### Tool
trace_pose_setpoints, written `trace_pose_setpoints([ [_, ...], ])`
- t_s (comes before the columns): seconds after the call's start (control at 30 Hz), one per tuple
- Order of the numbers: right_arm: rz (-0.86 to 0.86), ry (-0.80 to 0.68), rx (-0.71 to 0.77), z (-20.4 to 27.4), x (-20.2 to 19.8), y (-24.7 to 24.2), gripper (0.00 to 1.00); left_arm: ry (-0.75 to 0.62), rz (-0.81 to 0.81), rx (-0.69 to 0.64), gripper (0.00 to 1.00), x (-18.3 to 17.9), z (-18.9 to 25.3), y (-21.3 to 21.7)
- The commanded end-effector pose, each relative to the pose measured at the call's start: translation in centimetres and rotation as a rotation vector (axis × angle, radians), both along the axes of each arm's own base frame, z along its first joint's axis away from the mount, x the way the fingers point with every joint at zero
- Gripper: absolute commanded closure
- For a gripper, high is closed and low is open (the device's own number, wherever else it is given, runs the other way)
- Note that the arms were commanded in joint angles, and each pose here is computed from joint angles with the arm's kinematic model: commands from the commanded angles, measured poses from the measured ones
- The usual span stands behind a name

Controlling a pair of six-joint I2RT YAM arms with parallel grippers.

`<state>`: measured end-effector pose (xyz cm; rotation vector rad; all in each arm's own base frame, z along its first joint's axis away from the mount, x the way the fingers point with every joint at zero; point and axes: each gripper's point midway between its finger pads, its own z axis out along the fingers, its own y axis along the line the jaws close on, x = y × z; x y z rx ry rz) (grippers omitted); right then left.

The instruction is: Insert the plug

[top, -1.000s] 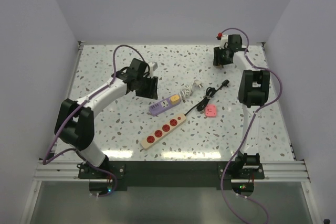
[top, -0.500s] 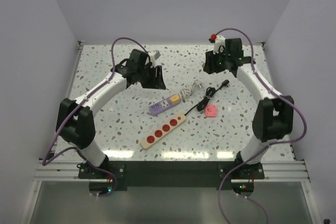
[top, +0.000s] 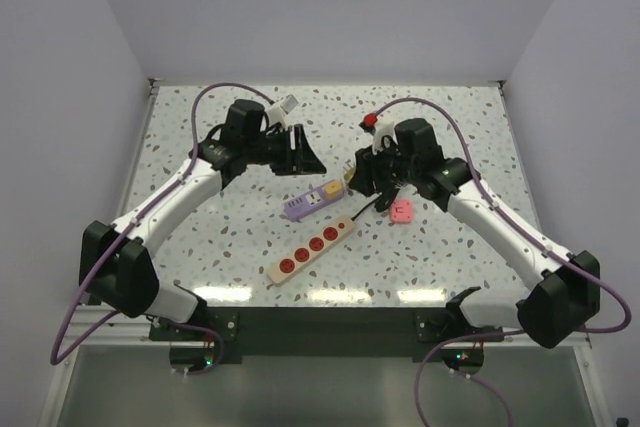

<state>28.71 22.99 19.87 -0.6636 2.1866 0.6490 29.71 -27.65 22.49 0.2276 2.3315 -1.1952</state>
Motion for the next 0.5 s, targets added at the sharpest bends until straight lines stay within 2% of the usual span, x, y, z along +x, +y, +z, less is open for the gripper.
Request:
trace_pose_setpoints([
  [0.0, -0.011, -0.039, 0.039, 2.5, -1.4, 0.0, 0.93, 0.021, -0.056, -0.142, 0.42, -1.0, 2.2, -1.3],
  [0.47, 0.093, -0.043, 0.052, 3.1, -2.2, 3.3, 0.94, 0.085, -0.073, -0.203, 0.40, -0.9, 1.6, -2.5],
])
